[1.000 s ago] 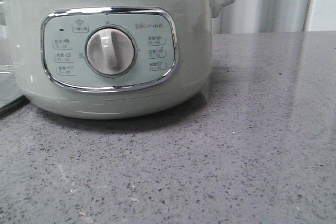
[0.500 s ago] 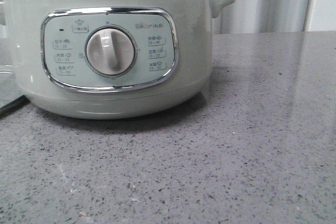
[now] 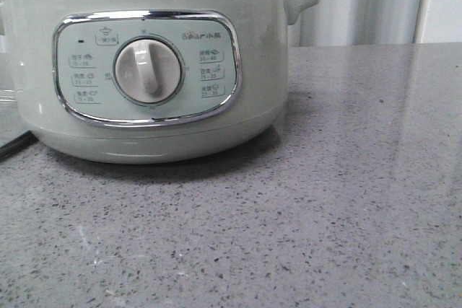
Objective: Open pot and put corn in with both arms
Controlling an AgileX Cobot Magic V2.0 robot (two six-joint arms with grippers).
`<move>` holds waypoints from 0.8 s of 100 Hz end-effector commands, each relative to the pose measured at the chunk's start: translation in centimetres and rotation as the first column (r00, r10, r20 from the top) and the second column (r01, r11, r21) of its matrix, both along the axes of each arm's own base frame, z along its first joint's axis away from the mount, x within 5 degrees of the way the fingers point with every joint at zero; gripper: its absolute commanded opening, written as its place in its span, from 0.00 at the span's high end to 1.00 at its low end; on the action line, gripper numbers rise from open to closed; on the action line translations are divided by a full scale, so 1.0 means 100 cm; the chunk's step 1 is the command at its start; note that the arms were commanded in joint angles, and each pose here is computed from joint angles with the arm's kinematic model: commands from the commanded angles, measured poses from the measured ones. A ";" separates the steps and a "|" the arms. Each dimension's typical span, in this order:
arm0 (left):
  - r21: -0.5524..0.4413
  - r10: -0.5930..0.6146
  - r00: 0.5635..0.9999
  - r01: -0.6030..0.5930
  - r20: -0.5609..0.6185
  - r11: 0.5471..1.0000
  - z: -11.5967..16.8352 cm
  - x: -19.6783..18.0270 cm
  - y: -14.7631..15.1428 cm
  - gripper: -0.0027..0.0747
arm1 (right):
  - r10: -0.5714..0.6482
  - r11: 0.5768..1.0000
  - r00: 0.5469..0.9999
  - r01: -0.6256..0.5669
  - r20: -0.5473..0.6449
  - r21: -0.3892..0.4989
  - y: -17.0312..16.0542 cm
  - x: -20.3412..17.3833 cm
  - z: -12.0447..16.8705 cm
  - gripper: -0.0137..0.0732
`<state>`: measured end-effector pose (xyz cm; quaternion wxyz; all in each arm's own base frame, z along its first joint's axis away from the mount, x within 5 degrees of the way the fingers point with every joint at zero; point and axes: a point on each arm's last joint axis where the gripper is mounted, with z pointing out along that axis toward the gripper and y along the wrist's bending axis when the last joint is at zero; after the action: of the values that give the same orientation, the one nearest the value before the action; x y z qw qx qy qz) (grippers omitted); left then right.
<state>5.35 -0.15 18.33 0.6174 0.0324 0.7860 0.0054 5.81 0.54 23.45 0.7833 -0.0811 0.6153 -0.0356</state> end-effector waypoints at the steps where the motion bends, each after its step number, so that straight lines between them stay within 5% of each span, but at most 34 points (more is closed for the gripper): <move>1: -0.016 -0.007 0.998 0.008 0.069 1.000 0.003 -0.001 -0.001 0.99 | -0.067 0.995 0.990 0.057 0.123 0.080 -0.005 -0.002 0.009 0.93; 12: -0.016 -0.007 0.998 0.008 0.069 1.000 0.003 -0.001 -0.001 0.99 | -0.122 0.982 0.988 0.106 0.099 0.156 -0.009 -0.003 -0.005 0.93; 55: -0.016 -0.007 0.998 0.008 0.069 1.000 0.003 -0.001 -0.001 0.99 | -0.220 0.955 0.905 0.276 -0.364 0.109 -0.016 -0.005 -0.050 0.93; 80: -0.016 -0.007 0.998 0.008 0.069 1.000 0.003 -0.001 -0.001 0.99 | -0.223 0.951 0.870 0.293 -0.440 0.097 -0.017 -0.006 -0.058 0.93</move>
<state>5.35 -0.15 18.33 0.6174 0.0324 0.7860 0.0054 5.29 -1.08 18.19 0.6191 0.0617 0.7803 -0.0638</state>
